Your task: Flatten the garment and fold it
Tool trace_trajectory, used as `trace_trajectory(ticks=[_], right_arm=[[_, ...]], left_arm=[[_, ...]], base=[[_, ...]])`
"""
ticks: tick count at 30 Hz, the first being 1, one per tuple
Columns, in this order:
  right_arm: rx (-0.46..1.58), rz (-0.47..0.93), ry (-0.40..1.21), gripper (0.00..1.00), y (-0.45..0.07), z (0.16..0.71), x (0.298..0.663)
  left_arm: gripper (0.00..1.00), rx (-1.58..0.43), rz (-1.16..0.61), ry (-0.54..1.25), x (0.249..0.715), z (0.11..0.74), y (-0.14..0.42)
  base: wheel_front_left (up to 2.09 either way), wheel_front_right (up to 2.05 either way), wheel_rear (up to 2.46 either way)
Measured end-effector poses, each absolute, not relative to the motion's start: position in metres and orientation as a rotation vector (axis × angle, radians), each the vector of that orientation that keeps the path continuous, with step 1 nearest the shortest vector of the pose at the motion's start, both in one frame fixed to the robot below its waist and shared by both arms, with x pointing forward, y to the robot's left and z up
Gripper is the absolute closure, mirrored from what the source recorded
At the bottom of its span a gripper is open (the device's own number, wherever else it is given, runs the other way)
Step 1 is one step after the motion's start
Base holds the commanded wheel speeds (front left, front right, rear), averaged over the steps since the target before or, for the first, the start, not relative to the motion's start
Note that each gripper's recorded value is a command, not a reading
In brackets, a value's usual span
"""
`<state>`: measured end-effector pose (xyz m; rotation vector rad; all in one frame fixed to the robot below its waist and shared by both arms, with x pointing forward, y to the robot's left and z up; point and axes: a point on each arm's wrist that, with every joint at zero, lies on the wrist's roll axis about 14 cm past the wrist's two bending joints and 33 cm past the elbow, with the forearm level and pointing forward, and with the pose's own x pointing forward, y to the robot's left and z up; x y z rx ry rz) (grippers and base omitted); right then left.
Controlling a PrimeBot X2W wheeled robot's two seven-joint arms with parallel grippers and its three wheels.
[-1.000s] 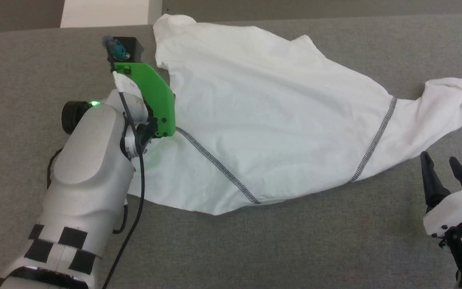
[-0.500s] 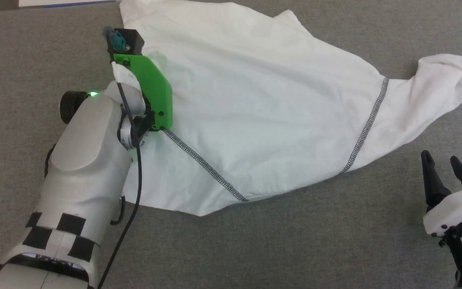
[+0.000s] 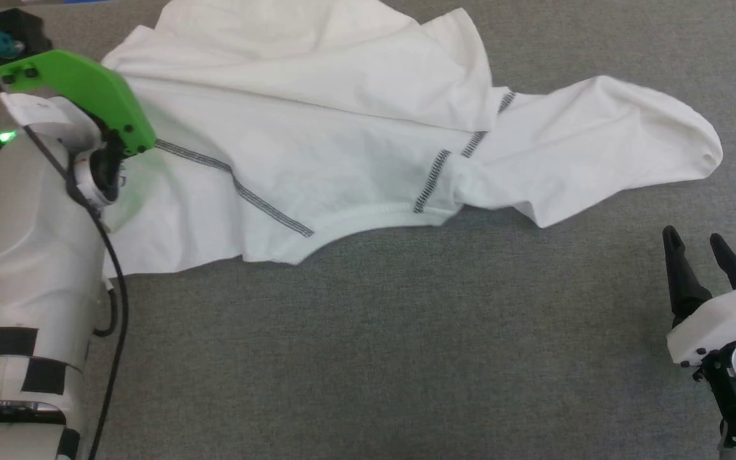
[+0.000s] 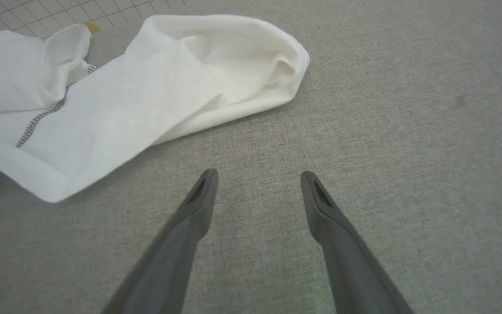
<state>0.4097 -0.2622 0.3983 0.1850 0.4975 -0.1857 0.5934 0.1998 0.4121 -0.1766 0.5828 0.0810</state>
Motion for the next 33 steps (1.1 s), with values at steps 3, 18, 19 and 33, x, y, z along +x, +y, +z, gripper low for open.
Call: trace_trajectory(ticks=[3,18,19,33], right_arm=[[0.185,-0.181,0.495,0.00,-0.261,0.399,0.411],[0.174,-0.094,0.433,0.00,-0.235,0.427,0.420],[0.171,-0.088,0.428,0.00,-0.233,0.430,0.419],[0.113,0.111,0.473,0.00,-0.168,0.445,0.410]], left_arm=[[1.00,-0.199,0.116,0.583,0.591,0.412,0.211],[0.00,-0.269,0.000,0.001,0.573,0.531,0.216],[0.00,-0.259,0.004,-0.047,0.562,0.536,0.218],[0.00,-0.272,0.150,-0.001,0.414,0.481,0.223]], base=[[0.00,0.00,0.00],[0.00,0.00,0.00],[0.00,0.00,0.00],[0.00,0.00,0.00]])
